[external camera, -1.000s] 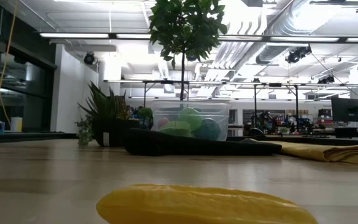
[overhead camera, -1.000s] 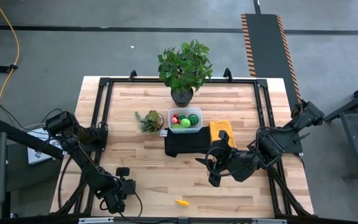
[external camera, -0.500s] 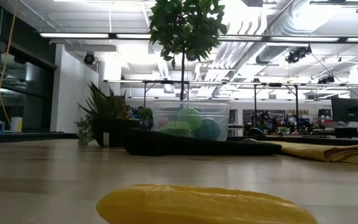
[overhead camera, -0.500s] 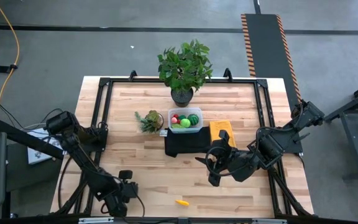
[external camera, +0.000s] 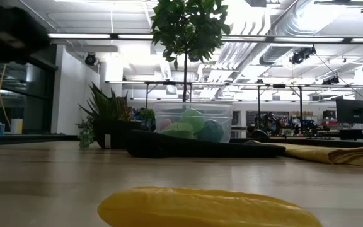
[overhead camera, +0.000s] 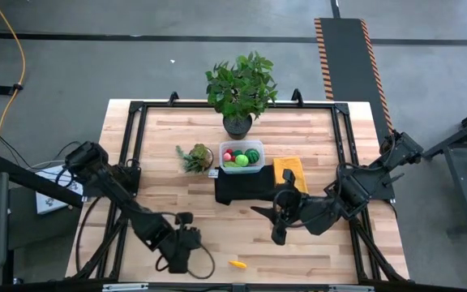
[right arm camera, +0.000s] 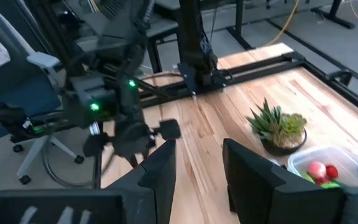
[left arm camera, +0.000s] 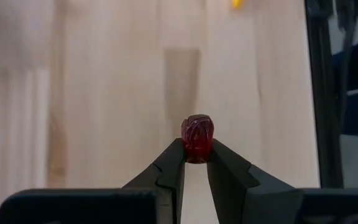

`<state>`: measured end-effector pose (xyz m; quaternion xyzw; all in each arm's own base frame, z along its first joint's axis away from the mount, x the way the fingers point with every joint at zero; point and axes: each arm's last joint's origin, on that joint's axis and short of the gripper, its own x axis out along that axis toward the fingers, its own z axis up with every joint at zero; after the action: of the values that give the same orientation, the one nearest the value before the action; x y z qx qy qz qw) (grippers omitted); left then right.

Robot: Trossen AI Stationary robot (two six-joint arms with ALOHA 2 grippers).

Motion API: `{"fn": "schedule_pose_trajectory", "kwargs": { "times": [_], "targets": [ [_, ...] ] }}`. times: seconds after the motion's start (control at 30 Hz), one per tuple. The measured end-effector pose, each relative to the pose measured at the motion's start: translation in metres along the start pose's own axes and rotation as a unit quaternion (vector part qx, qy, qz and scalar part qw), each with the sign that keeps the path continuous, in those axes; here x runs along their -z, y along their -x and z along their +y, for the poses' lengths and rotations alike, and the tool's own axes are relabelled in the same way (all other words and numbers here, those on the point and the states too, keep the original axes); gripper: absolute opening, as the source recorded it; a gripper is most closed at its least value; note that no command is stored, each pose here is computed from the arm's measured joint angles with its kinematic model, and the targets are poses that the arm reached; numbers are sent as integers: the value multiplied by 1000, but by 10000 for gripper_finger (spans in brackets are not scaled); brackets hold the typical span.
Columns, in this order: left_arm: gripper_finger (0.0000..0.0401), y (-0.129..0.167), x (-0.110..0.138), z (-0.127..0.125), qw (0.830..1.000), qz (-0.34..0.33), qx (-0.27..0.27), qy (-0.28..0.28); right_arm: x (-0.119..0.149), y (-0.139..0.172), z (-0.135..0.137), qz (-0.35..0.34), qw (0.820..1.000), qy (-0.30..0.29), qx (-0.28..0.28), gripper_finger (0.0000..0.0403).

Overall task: Pick and placing Produce into tupperware
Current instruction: Put the dark red cherry into the transparent bin

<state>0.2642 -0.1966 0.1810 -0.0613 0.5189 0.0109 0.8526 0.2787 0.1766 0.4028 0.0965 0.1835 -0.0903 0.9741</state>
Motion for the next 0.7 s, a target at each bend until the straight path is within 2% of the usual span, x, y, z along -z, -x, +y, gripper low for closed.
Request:
{"fn": "schedule_pose_trajectory", "kwargs": {
  "times": [0.47, 0.7],
  "targets": [
    [53, -1, -58, 48, 999, -41, -31, 7, -12, 1, 6, -52, 998, 25, -25, 124],
    [53, 2, -86, 81, 996, -63, -53, 40, -16, 3, 7, -68, 996, 50, -31, 124]
  ]
}}
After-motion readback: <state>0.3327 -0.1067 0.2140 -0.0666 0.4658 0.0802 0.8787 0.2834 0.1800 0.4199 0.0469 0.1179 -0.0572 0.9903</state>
